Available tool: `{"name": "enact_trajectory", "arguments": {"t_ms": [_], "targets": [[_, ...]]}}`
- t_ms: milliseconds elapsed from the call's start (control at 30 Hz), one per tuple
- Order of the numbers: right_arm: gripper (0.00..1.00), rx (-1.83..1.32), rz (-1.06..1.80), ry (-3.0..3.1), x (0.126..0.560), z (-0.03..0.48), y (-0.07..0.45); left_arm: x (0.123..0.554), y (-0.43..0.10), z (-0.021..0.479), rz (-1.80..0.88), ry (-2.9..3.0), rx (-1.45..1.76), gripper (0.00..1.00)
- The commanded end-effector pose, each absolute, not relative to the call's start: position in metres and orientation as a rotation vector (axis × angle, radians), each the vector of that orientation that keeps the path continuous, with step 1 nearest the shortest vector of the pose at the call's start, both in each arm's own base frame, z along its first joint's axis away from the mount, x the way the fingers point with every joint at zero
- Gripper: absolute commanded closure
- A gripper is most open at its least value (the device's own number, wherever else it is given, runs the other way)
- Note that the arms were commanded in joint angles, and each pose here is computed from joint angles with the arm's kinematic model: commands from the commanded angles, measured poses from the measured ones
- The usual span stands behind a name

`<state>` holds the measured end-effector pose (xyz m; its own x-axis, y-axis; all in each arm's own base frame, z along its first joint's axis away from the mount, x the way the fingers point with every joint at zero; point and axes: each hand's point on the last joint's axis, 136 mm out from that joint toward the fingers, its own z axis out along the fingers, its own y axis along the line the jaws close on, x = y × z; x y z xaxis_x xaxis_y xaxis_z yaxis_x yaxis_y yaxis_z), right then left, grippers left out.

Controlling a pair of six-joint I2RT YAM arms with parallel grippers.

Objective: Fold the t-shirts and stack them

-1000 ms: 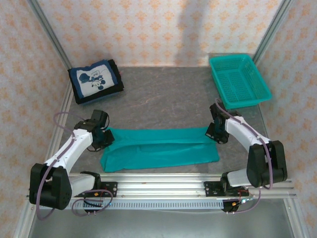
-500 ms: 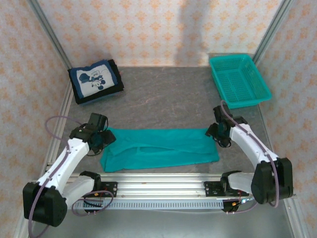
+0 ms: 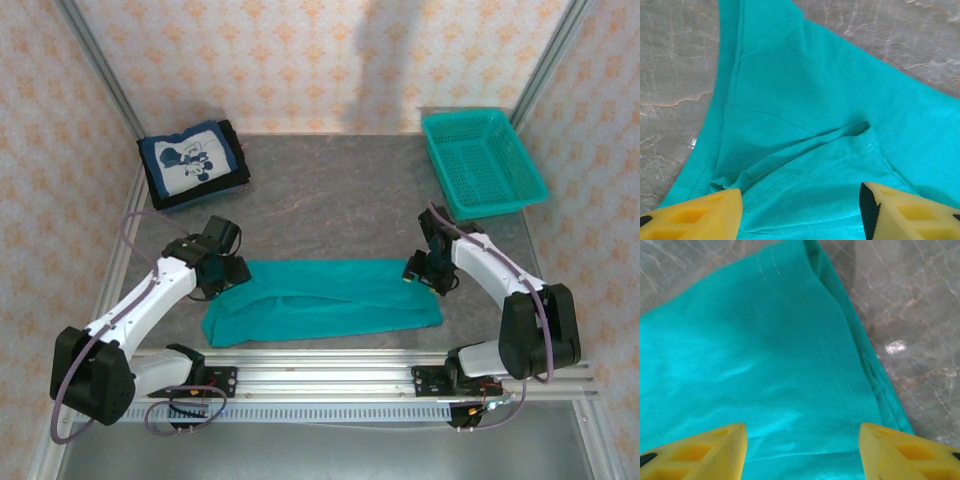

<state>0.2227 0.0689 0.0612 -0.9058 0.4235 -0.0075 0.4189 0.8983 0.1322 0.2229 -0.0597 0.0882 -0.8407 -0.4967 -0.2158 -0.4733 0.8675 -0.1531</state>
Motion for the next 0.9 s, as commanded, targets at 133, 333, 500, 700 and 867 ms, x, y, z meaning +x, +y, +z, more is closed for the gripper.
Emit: {"name": "enact_trajectory", "arguments": {"t_ms": [133, 333, 500, 700, 867], "targets": [[0.43, 0.769, 0.135, 3.126, 0.181, 0.063, 0.062, 0.204, -0.045, 0.073, -0.040, 2.785, -0.890, 0.36], [0.44, 0.809, 0.159, 3.166, 0.169, 0.049, 0.065, 0.207, -0.046, 0.064, -0.049, 2.763, -0.957, 0.36], [0.46, 0.829, 0.159, 3.163, 0.174, 0.039, 0.066, 0.206, -0.048, 0.057, -0.059, 2.758, -1.001, 0.36], [0.53, 0.841, 0.124, 3.170, 0.178, 0.029, 0.064, 0.206, -0.047, 0.056, -0.056, 2.747, -1.015, 0.37], [0.76, 0.852, 0.086, 3.161, 0.179, 0.025, 0.060, 0.202, -0.044, 0.053, -0.044, 2.738, -1.037, 0.38]]}}
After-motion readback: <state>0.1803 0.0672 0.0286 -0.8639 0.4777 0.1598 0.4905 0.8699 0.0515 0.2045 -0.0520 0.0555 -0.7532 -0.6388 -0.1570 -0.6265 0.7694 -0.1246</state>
